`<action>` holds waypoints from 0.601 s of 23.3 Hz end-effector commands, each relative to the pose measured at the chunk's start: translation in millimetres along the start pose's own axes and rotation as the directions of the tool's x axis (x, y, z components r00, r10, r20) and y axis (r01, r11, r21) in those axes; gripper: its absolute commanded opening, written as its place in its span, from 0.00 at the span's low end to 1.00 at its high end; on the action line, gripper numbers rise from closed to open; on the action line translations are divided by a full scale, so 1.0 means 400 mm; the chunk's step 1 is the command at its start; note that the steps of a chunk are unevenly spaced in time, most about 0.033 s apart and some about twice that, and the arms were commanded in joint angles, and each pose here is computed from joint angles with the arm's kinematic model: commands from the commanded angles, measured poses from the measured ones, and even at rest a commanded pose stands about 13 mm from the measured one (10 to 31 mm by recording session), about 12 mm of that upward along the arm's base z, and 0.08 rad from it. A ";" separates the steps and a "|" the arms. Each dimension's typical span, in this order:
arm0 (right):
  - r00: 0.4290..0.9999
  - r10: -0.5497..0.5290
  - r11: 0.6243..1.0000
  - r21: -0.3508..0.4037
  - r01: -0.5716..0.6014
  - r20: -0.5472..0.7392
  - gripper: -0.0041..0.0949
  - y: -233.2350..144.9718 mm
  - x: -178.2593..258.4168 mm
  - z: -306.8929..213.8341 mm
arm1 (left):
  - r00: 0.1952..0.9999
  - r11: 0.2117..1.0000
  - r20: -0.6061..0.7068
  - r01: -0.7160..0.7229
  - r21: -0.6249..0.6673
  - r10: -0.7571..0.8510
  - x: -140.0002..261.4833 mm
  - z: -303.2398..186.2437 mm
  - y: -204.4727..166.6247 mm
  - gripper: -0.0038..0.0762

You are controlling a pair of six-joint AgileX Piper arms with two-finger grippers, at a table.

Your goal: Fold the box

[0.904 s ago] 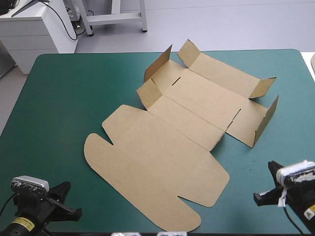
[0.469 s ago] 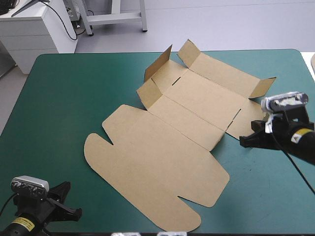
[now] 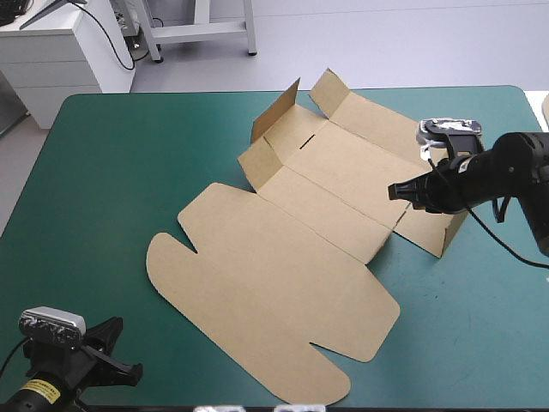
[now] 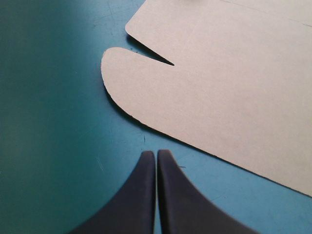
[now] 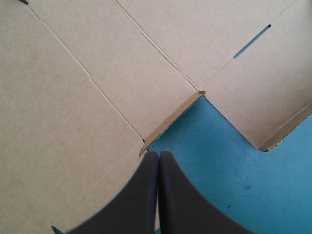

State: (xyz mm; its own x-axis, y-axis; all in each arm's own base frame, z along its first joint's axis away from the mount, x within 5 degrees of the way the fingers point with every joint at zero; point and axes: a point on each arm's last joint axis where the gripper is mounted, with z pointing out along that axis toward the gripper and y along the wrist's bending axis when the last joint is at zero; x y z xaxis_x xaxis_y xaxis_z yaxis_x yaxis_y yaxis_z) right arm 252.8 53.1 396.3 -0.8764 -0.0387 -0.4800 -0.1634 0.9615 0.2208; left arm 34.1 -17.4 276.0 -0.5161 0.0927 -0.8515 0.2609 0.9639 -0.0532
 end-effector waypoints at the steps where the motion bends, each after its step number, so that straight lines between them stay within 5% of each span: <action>1: 0.997 0.077 0.997 -0.006 -0.077 0.026 0.10 0.001 -0.017 -0.014 | 0.996 1.000 0.085 0.011 0.003 -0.011 -0.034 -0.013 -0.002 0.04; 8: 0.965 0.253 0.965 -0.052 -0.257 -0.065 0.36 0.003 -0.038 0.057 | 0.996 1.000 0.085 0.011 0.003 -0.011 -0.034 -0.013 -0.002 0.04; 14: 0.899 0.411 0.911 0.021 -0.413 -0.148 0.38 -0.020 -0.056 0.146 | 0.996 1.000 0.085 0.011 0.003 -0.011 -0.034 -0.013 -0.002 0.04</action>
State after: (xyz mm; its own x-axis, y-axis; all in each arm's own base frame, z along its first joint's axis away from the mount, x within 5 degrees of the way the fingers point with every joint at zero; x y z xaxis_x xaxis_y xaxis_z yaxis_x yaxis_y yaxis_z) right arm 298.8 63.7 345.7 -0.9417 0.2656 -0.2067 0.1806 0.9170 0.3557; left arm 34.0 -17.4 275.9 -0.5169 0.0929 -0.8510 0.2610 0.9639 -0.0533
